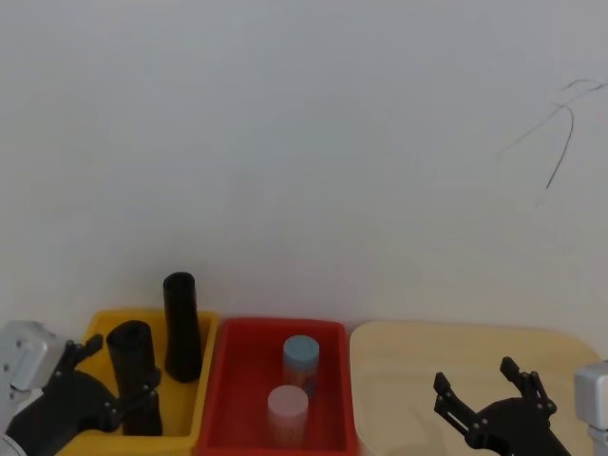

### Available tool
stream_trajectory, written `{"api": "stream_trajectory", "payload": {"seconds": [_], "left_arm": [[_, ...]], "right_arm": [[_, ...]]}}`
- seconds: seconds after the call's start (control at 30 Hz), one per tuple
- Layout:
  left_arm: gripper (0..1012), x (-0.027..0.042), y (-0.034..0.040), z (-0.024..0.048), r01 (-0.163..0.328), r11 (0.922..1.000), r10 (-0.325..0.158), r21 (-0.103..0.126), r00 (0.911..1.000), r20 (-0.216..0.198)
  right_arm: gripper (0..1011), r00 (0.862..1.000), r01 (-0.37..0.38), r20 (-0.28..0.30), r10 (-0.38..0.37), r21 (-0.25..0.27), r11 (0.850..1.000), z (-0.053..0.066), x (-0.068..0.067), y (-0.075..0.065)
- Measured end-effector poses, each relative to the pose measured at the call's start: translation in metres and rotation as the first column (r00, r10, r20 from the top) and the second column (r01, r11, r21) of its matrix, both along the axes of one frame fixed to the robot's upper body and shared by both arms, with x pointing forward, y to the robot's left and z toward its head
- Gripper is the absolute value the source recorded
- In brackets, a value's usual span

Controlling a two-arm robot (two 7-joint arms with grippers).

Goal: Pick up the garbage bag with the one hand and transfer it to the other hand.

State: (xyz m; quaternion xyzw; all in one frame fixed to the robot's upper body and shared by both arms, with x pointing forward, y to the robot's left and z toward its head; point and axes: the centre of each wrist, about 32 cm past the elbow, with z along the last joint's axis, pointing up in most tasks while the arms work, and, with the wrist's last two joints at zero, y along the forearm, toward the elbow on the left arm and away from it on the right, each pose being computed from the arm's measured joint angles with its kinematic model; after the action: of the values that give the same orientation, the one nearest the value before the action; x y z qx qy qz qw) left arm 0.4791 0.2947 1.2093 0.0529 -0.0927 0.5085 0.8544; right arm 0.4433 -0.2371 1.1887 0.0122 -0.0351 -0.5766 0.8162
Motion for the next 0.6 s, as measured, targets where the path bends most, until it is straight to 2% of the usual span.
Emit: {"api": "stream_trajectory", "payload": {"seconds": [0.17, 0.3, 0.6], "left_arm": [[1002, 0.0077, 0.0106, -0.0015, -0.027, 0.9996, 0.027, 0.01, 0.9996, -0.01], [1002, 0.0146, 0.016, -0.0028, -0.045, 0.9989, 0.045, 0.014, 0.9987, -0.021], [1002, 0.0302, 0.0215, -0.0052, -0.069, 0.9973, 0.07, 0.025, 0.9968, -0.039]], "right_arm": [[1000, 1.0, 0.0, 0.0, 0.0, 0.0, 1.0, 0.0, 0.0, 0.0], [1000, 1.0, 0.0, 0.0, 0.0, 0.0, 1.0, 0.0, 0.0, 0.0], [1000, 1.0, 0.0, 0.0, 0.0, 0.0, 1.0, 0.0, 0.0, 0.0]]}}
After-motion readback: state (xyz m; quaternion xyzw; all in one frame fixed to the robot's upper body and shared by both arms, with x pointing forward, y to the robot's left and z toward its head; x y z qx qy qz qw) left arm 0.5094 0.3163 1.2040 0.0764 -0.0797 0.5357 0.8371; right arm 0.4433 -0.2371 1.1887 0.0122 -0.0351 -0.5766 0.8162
